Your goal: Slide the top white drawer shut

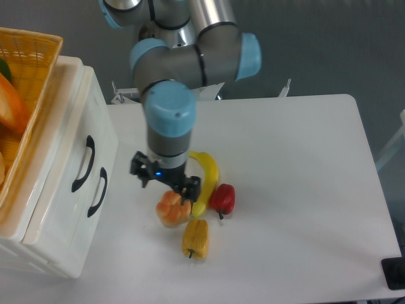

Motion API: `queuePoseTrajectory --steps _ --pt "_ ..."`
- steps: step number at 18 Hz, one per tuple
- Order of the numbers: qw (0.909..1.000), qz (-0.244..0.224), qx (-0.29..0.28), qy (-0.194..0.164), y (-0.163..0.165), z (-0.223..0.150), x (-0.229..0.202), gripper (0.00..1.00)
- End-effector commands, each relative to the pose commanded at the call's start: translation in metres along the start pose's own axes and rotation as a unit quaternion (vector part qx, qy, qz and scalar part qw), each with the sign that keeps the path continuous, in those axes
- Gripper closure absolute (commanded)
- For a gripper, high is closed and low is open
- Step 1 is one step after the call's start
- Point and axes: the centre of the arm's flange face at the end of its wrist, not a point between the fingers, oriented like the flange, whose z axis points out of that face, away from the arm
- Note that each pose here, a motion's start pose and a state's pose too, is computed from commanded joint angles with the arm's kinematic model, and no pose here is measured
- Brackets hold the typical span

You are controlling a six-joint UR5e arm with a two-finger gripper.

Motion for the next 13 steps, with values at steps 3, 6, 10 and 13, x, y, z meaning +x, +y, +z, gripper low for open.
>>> queuePoseTrajectory --steps 3,6,10,13 --pt "0.9995 0.02 0.0 -0.024 0.023 -0.023 -0.023 0.0" --pt "0.9972 0.055 -0.016 -0.048 0.061 -0.047 -0.053 0.0" --pt "0.9948 0.08 -0.02 -0.06 0.099 -0.068 -0.079 0.0" --pt "0.9924 0.101 -0.023 -0.066 0.125 -0.08 -0.095 0.0"
